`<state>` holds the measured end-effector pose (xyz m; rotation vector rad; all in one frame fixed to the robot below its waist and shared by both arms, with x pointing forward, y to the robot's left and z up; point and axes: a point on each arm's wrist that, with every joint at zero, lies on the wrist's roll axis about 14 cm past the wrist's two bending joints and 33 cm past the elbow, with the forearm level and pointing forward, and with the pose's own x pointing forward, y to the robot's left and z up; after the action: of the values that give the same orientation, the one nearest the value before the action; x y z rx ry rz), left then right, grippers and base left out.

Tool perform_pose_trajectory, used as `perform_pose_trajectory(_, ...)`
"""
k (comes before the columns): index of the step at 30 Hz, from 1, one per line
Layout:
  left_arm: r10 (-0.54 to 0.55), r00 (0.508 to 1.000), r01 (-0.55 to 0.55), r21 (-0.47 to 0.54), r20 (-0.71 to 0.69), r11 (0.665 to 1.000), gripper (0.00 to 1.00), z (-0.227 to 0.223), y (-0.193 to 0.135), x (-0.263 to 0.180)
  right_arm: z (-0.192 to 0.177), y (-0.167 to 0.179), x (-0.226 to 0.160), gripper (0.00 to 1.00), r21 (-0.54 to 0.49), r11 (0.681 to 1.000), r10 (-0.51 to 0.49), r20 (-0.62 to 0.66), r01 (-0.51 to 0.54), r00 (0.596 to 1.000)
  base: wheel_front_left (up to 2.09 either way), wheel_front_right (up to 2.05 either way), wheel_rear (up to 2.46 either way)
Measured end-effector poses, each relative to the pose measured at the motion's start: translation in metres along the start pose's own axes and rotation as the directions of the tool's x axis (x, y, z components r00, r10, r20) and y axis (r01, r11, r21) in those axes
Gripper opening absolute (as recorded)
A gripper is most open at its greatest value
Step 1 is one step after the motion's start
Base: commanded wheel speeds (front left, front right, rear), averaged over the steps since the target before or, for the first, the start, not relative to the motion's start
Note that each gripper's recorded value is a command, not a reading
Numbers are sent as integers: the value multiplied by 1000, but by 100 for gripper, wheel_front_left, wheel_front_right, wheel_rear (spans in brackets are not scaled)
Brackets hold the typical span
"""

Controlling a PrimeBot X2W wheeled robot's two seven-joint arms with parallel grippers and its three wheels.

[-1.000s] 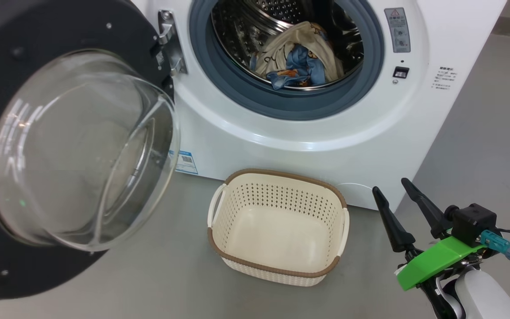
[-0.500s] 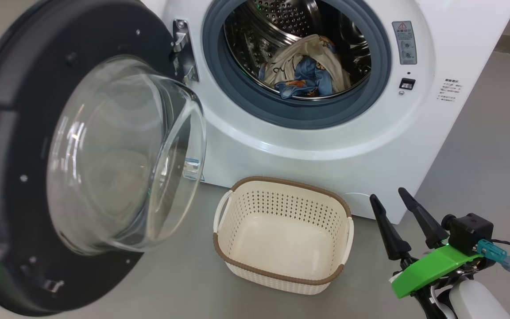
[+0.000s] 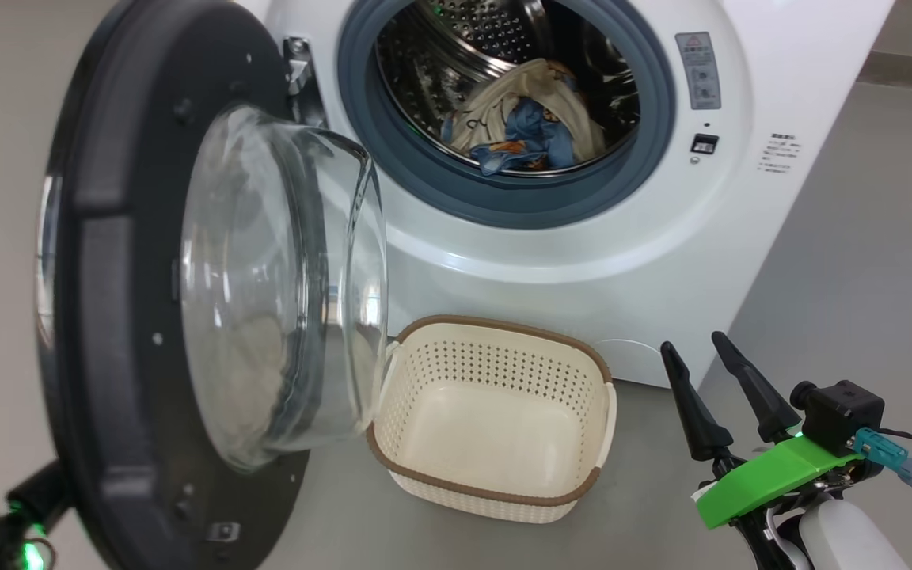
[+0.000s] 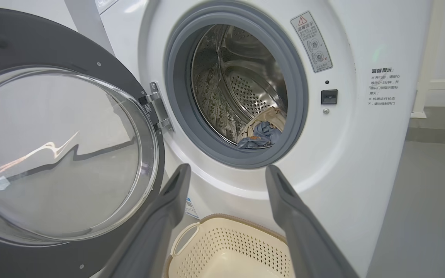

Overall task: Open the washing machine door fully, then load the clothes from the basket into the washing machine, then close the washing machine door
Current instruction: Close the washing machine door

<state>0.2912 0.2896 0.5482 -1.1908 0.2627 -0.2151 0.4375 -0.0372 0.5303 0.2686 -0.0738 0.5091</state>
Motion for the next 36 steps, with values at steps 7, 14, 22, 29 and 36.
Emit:
perform_pose_trajectory(7,-92,991,91,-16,-95,996,0,-36,-22,21,5,-13,-8,100,3,999,-45,15,45,999,0,0,0)
perform_pose_trajectory(14,-168,968,164,-34,-185,986,0,-70,-43,44,7,-28,-17,100,4,996,-90,22,90,996,0,0,0)
perform_pose_trajectory(22,-212,948,205,-52,-236,977,0,-97,-57,76,12,-49,-32,100,4,987,-160,35,160,987,0,0,0)
perform_pose_trajectory(29,-243,933,244,-28,-265,969,0,-111,-72,110,16,-68,-50,100,3,974,-228,45,228,973,0,0,0)
perform_pose_trajectory(36,-264,924,267,-26,-276,963,0,-128,-84,145,21,-87,-70,100,-8,955,-297,56,297,953,0,0,0)
